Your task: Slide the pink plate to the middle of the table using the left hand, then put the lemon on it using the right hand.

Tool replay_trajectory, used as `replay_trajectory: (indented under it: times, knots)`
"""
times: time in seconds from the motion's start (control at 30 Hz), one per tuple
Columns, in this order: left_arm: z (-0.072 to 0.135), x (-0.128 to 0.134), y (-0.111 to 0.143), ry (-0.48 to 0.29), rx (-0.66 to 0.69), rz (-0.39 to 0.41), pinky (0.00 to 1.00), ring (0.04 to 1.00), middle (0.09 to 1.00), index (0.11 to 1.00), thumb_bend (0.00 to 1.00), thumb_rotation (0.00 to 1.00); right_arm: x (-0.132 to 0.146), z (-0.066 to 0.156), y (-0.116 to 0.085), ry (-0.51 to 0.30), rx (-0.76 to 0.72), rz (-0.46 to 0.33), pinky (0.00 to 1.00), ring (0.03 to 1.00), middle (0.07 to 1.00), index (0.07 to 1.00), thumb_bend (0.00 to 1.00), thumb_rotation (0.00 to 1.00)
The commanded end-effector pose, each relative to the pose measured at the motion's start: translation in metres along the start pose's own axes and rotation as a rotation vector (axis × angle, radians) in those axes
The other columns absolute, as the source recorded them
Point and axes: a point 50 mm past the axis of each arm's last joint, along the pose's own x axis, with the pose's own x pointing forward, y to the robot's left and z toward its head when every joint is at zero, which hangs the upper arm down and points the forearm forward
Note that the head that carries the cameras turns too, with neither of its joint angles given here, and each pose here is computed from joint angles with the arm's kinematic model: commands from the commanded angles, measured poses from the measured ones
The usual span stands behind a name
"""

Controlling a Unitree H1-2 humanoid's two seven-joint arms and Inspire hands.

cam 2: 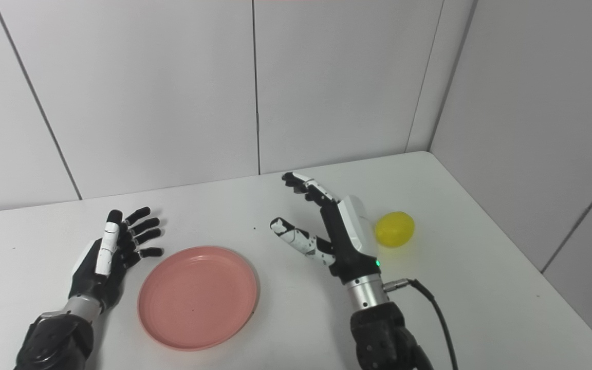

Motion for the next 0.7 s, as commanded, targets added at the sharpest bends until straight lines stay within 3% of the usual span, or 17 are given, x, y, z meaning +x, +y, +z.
replay_trajectory:
  times: [0.0, 0.43, 0.67]
  knots:
    - [-0.023, -0.008, 0.004, 0.092, 0.000, 0.016, 0.72, 0.802, 0.803, 0.818, 0.80, 0.98, 0.017, 0.010, -0.017, -0.064, -0.064, -0.035, 0.66, 0.715, 0.734, 0.747, 0.84, 1.00]
    - [-0.026, -0.009, 0.004, 0.096, 0.001, 0.015, 0.71, 0.802, 0.793, 0.820, 0.80, 0.97, 0.050, -0.034, -0.070, -0.118, -0.566, 0.078, 0.62, 0.695, 0.719, 0.716, 0.84, 1.00]
    - [-0.027, -0.010, 0.004, 0.100, 0.001, 0.011, 0.72, 0.805, 0.796, 0.819, 0.79, 0.98, 0.059, -0.063, -0.087, -0.107, -0.703, 0.111, 0.61, 0.681, 0.702, 0.672, 0.86, 1.00]
